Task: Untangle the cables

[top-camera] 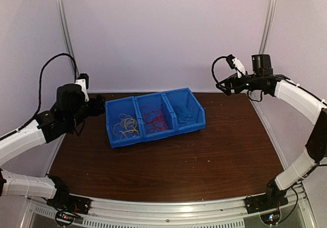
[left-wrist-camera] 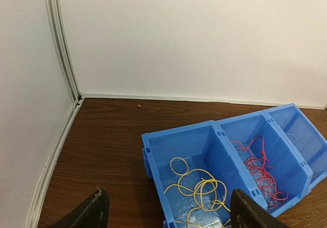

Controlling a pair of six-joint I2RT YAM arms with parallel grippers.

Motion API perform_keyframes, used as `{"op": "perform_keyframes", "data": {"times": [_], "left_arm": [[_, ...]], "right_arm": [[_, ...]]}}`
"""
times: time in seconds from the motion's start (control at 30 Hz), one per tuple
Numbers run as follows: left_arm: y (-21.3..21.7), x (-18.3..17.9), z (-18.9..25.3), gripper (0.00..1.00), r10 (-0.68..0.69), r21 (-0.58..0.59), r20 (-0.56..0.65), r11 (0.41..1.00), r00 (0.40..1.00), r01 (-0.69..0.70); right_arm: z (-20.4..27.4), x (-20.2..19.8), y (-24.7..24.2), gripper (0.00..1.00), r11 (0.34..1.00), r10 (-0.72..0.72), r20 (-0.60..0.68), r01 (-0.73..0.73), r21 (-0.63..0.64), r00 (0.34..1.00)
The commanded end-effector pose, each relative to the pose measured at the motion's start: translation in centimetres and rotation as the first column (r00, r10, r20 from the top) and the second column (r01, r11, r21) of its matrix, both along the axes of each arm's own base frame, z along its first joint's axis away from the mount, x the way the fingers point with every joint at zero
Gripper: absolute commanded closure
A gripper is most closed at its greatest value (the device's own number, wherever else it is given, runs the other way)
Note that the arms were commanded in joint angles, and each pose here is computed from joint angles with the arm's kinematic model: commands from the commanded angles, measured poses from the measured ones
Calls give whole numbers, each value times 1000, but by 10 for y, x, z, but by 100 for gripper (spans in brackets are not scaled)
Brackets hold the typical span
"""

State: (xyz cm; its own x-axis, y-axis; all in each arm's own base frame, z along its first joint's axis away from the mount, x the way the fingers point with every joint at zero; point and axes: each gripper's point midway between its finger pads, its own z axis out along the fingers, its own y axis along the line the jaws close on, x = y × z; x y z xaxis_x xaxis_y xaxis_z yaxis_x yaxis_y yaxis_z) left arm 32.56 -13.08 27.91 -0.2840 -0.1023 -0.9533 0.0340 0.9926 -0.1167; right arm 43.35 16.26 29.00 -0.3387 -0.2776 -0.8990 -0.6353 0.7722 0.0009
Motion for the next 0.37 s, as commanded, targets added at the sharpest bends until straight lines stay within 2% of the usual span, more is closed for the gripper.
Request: {"op": "perform_keyframes", "data": {"times": [0.0, 0.03, 0.1, 0.2, 0.33], "left_arm": [[15, 23, 3, 10, -16, 96, -62, 995, 998, 22], [19, 30, 4, 3, -11, 105, -67, 994, 998, 18], [29, 45, -1, 2, 29, 131, -79, 991, 996, -18], [42, 59, -20, 2, 113, 200, -105, 976, 988, -90], [37, 62, -40, 2, 71, 185, -137, 982, 988, -45]], "right_arm": [[34, 8, -49, 0, 962, -267, 166, 253, 97, 949], [42, 7, -63, 0, 931, -360, 185, 338, 139, 914], [56, 1, -79, 0, 892, -446, 205, 415, 179, 871], [50, -8, -72, 0, 921, -387, 210, 366, 133, 898], [35, -19, -63, 0, 932, -347, 189, 315, 178, 919]]}}
